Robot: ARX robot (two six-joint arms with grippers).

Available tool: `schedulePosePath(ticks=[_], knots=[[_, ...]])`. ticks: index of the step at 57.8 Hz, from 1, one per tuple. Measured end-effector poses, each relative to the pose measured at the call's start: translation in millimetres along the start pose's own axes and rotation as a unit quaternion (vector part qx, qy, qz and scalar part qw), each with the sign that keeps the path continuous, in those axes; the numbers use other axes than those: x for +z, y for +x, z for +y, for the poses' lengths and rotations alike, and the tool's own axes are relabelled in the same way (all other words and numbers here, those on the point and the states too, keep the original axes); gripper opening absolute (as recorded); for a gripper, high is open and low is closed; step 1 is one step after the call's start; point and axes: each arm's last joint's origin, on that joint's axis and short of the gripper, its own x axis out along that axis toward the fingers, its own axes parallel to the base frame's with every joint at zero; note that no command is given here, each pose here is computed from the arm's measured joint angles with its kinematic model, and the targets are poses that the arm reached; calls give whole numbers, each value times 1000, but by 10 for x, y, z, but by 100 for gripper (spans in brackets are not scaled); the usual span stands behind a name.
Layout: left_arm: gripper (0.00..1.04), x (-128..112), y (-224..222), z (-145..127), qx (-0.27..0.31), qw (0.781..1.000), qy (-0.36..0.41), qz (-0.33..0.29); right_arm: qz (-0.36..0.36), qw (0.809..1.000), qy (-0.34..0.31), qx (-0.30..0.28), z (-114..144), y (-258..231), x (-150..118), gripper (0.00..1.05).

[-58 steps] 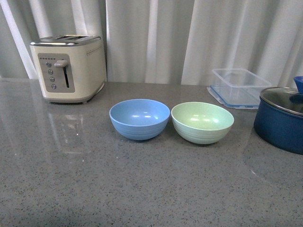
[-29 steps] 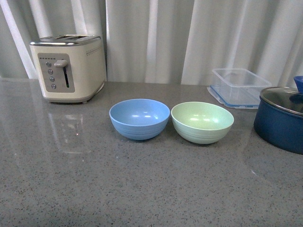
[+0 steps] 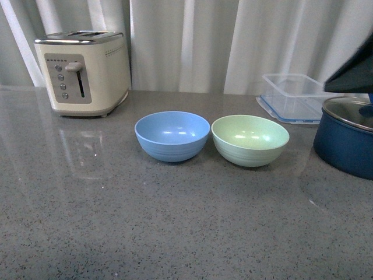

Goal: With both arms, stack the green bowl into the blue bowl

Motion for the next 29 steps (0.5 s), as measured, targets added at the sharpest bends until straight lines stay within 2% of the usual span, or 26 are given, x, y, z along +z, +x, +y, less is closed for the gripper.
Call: schedulePosePath(ticks=[8, 17, 29], knots=[[98, 0, 0, 0, 0, 1000, 0, 0, 40, 997, 38, -49, 32, 688, 220, 95], [98, 0, 0, 0, 0, 1000, 0, 0, 63, 993, 66, -81, 18, 1139, 240, 95], [98, 0, 0, 0, 0, 1000, 0, 0, 79, 987, 82, -115, -47, 1477, 190, 95]])
